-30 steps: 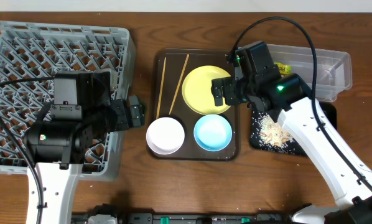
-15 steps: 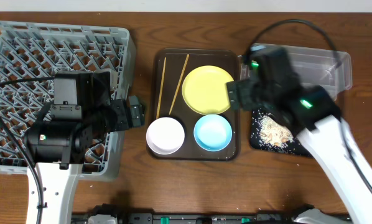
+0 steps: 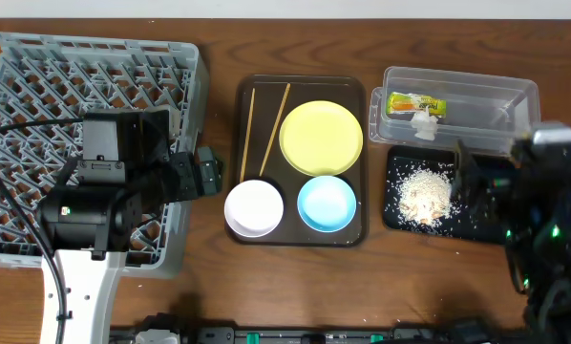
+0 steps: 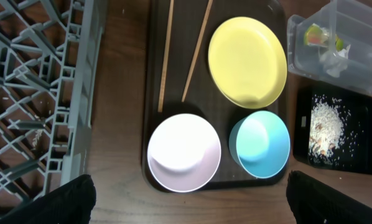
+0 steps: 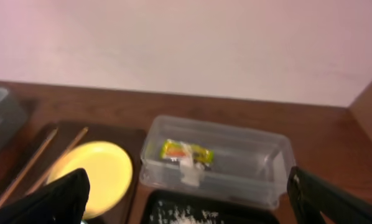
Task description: Sort waste into correct bins and load items into the dishwasher
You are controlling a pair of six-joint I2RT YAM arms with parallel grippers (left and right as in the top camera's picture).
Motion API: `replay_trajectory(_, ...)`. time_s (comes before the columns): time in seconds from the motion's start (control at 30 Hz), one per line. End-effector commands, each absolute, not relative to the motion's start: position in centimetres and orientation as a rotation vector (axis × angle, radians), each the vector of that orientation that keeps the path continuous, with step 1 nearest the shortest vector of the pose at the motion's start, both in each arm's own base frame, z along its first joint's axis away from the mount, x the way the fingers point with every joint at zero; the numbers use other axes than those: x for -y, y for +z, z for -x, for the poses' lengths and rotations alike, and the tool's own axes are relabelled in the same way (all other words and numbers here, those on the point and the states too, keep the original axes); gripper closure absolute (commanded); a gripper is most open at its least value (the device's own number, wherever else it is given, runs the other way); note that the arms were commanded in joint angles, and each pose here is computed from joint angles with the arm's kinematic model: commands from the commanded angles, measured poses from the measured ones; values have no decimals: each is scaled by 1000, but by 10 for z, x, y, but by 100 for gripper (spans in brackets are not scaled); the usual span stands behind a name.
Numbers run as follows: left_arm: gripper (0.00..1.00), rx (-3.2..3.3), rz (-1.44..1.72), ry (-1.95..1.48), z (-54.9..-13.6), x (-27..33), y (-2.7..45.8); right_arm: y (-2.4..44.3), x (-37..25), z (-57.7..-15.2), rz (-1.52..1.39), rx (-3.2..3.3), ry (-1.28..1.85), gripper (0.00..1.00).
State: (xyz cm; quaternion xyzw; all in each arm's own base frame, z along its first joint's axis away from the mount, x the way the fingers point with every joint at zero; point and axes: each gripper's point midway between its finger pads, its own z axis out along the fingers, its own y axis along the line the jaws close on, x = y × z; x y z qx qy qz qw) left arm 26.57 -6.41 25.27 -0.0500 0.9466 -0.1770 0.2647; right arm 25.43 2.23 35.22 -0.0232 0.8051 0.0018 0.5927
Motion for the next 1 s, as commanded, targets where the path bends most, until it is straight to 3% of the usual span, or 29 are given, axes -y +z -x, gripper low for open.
replay_trajectory(0.0, 2, -2540, 140, -476, -266, 64, 259, 307, -20, -246, 77, -1897, 22, 1)
replay_trajectory(0.27, 2, -2540, 140, -476, -266, 64, 259, 228, -14, -234, 52, -1878, 19, 1)
replay_trajectory(0.57, 2, -2540, 140, -476, -266, 64, 259, 184, -15, -241, 43, -1741, 29, 1)
replay_trajectory(0.97, 2, -2540, 140, -476, -266, 64, 259, 160, -16, -246, 36, -1632, 38, 1)
